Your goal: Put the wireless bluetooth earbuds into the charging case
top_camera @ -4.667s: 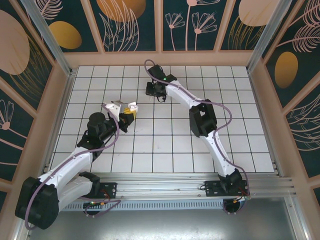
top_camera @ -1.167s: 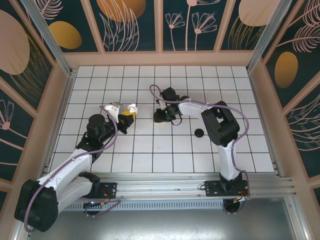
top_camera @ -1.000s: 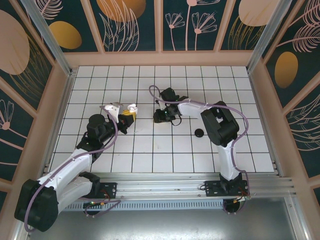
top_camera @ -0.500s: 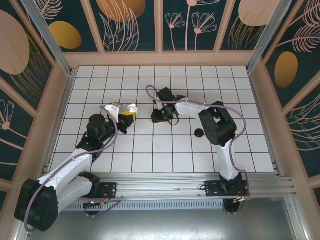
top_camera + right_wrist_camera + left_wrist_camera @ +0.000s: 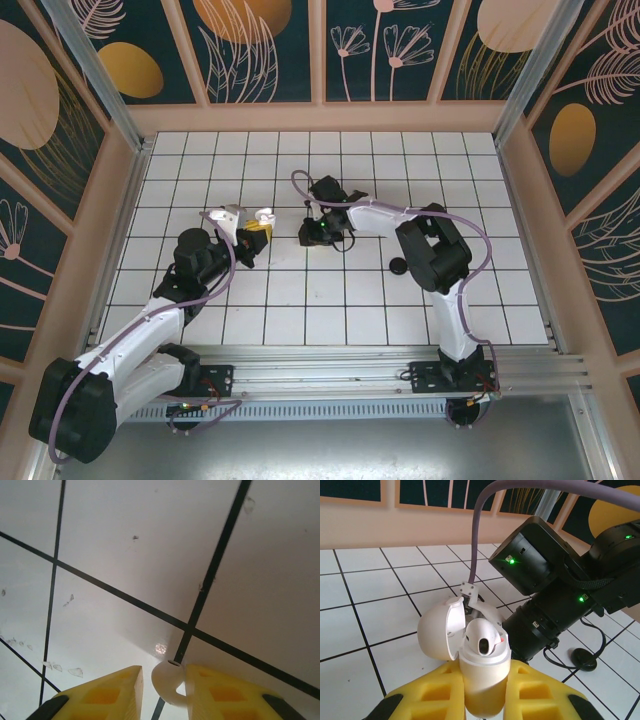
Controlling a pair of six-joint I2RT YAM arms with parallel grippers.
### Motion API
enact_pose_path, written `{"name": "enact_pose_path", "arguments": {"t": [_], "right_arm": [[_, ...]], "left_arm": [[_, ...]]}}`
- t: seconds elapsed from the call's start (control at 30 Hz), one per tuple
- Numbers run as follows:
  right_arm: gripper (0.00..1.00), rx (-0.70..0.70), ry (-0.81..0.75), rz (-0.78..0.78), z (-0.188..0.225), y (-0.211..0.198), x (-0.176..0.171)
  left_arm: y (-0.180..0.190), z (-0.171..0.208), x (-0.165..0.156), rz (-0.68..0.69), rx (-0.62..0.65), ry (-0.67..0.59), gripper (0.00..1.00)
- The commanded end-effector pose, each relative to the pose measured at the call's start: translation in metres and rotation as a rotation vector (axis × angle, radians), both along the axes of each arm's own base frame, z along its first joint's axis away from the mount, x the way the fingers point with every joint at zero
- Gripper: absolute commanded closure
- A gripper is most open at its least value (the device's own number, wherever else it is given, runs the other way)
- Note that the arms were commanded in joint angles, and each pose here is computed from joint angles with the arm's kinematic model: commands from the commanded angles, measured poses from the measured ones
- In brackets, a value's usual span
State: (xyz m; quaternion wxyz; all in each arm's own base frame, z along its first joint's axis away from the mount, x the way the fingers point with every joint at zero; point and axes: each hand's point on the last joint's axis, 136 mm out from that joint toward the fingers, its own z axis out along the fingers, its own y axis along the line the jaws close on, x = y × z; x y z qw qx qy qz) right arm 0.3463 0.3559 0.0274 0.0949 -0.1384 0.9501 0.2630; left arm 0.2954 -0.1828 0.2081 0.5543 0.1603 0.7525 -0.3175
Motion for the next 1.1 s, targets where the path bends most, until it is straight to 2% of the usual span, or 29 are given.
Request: {"name": "enact_pose_path", "arguments": {"t": [0.0,0.2,0.63,0.8,1.07], "right_arm": [[0.7,-0.011,0.075,-0.068,0.0,-0.008,-0.014],[0.69,-0.036,0.103,-0.078,-0.005,-0.013,-0.026],[0.69,0.057,0.104,-0.075,0.023,0.016,-0.034],[0.7,0.013,0.07,-0.136,0.029,0.001,-0.025],[0.72,0.048,0.007,-0.268,0.045,-0.022,-0.008]], "left_arm": [[0.001,0.007,0.001,0.002,-0.019,-0.007,0.92],[0.0,0.009,0.001,-0.002,-0.022,-0.012,0.92],[0.003,0.009,-0.002,0.009,-0.023,-0.014,0.92],[0.004,0.01,-0.002,0.014,-0.02,-0.018,0.92],[0.004,0.009,-0.002,0.012,-0.022,-0.022,0.92]]}}
